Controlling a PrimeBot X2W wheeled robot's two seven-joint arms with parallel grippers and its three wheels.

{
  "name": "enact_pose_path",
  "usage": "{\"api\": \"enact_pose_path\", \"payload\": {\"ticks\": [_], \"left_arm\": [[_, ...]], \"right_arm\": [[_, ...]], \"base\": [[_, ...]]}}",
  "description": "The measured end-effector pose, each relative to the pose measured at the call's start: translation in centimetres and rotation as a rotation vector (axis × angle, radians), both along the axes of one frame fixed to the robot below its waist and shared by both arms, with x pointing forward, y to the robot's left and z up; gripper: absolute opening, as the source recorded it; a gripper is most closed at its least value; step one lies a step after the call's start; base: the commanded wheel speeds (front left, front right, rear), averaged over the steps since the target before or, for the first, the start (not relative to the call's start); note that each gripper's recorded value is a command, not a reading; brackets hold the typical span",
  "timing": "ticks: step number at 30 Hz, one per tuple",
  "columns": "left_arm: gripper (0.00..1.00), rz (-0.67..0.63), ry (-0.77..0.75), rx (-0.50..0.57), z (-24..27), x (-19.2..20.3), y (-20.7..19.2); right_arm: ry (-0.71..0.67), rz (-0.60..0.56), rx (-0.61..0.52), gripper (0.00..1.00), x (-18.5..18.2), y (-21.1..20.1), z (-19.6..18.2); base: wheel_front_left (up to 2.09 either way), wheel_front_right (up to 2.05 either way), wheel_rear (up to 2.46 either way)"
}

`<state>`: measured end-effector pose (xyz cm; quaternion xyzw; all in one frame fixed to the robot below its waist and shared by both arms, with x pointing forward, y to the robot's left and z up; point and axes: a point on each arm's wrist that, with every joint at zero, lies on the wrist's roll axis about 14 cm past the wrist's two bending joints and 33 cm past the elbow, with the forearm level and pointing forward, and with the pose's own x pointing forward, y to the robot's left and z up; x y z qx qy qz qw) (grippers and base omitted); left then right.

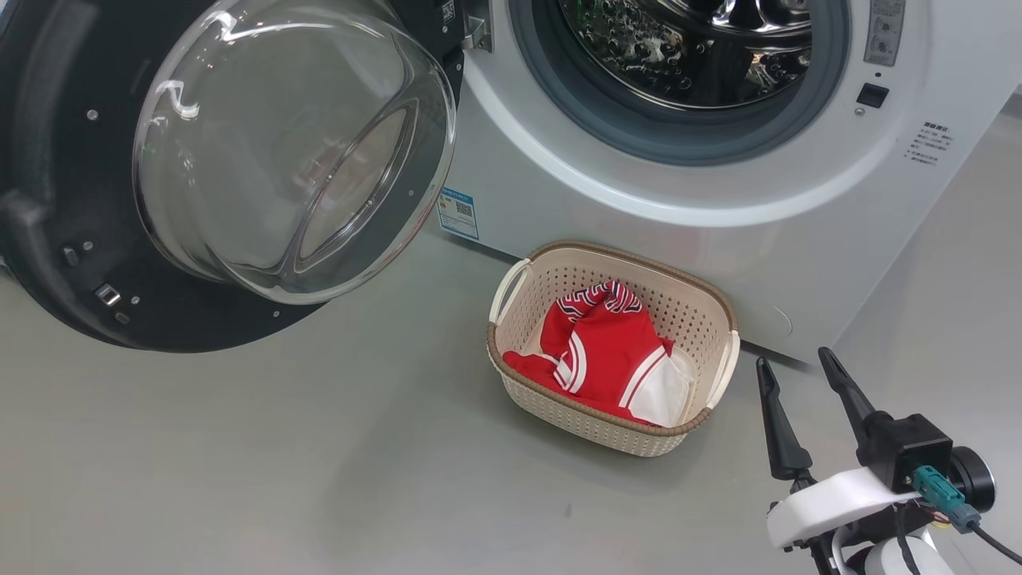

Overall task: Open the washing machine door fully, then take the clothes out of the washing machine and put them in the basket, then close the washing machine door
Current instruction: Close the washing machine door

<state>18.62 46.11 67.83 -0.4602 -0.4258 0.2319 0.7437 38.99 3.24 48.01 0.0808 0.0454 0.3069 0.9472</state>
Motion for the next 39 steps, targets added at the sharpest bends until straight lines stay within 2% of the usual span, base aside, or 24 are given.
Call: {"api": "enact_pose_path", "payload": {"ticks": [7,15,20,29,39], "left_arm": [[0.0,-0.027,0.079,-0.167,-2.2,1.1,3.9],[0.0,-0.07,0.127,-0.332,-5.3,3.3,6.1],[0.0,-0.083,0.196,-0.358,-6.6,4.7,6.8],[0.0,-0.192,0.35,-0.38,-9.6,9.8,5.2],[0.0,-0.218,0.387,-0.433,-11.6,12.5,4.9]], "right_arm": [[0.0,0.007,-0.012,1.0,0.4,-0.1,-0.1],[0.004,0.003,-0.021,1.0,1.1,-0.5,-0.3],[0.011,-0.011,-0.027,1.0,1.7,-1.2,-0.7],[0.03,-0.043,-0.042,1.0,2.9,-2.6,-1.7],[0.05,-0.069,-0.053,1.0,3.9,-3.6,-2.7]], "base": [[0.0,0.0,0.0],[0.0,0.0,0.0],[0.0,0.0,0.0],[0.0,0.0,0.0],[0.0,0.0,0.0]]}}
